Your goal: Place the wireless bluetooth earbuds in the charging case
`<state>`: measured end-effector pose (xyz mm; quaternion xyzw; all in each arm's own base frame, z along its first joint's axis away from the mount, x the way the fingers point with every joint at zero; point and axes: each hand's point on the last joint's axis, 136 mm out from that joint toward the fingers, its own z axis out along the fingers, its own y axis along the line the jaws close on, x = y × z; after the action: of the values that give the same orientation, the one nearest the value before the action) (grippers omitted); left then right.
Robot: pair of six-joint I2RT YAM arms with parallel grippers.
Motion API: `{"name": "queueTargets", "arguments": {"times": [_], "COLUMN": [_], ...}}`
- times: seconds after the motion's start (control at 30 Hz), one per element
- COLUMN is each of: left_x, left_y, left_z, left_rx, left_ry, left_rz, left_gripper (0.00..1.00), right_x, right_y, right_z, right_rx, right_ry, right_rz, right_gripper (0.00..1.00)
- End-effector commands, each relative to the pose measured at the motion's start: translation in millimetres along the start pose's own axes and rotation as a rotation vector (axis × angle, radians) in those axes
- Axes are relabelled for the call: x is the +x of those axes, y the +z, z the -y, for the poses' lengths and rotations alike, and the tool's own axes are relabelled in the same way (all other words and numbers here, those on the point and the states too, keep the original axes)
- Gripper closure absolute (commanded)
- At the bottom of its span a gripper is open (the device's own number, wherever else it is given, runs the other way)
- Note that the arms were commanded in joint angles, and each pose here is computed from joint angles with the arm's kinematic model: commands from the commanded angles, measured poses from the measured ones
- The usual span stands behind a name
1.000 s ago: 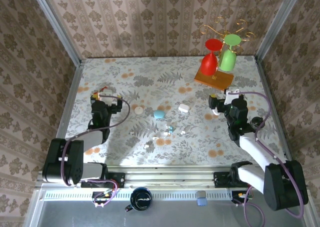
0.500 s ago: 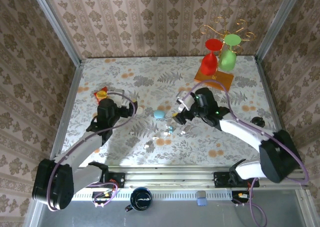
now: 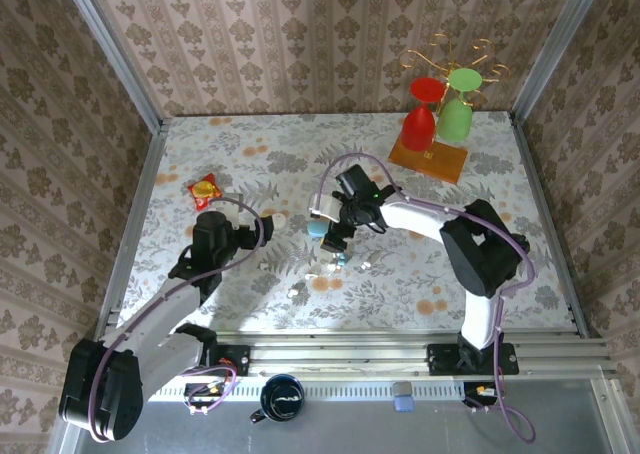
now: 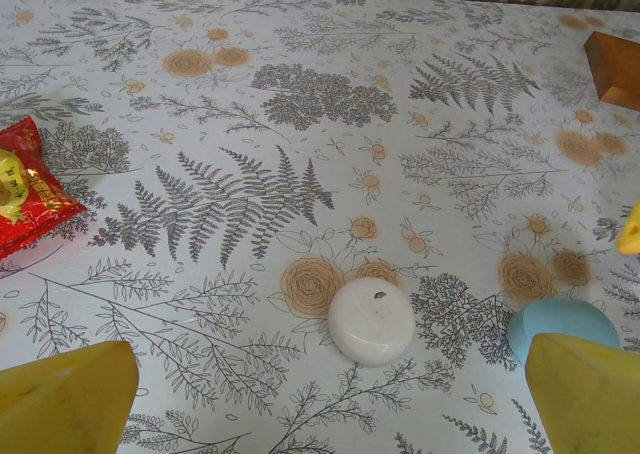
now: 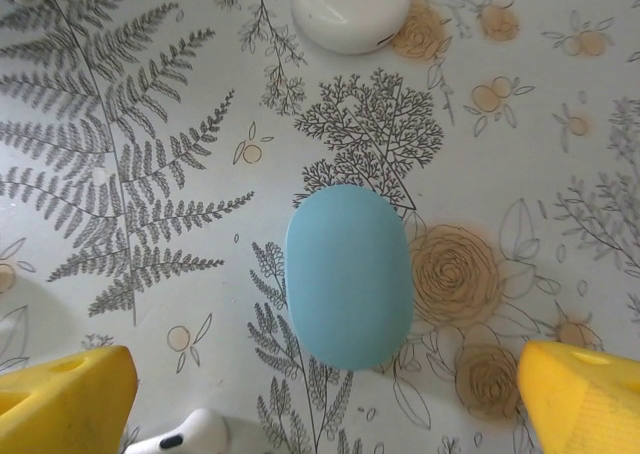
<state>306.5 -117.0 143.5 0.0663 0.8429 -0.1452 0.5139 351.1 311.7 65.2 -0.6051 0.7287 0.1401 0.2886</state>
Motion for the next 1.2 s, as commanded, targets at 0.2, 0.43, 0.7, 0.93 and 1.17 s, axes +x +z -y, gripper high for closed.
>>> {"name": "queueTargets", "arguments": {"times": [0.2,0.43,0.7,0.93,1.17], "left_x": [0,0,2,3,8], "left_y": [2,5,8,10,12], "left_z": [5,6,6,6,5], "left_rx": [0.020,0.023,0.024,0.026,0.023], "left_ry": [-0.006,-0.007,-0.005,-0.003,0.002], "left_rz": [-0.011,-0.013,-0.021,-0.022,-0.032], "left_gripper": [0.00,0.00,0.00,0.00,0.00], "right_x": [17,22,24,25,23], "right_y": [21,31,42,44,38], "right_z": [-1,4,3,0,0], "right_rx": [-0.087,-0.118,-0.155,-0.174,-0.166], "right_ry": [-0.081,-0.129,-0.128,-0.133,-0.130], "right_rz": [-0.147,-0.221,-0.239,-0.248,-0.249], "right_gripper": [0.12,0.24,0.34,0.50,0.62]}}
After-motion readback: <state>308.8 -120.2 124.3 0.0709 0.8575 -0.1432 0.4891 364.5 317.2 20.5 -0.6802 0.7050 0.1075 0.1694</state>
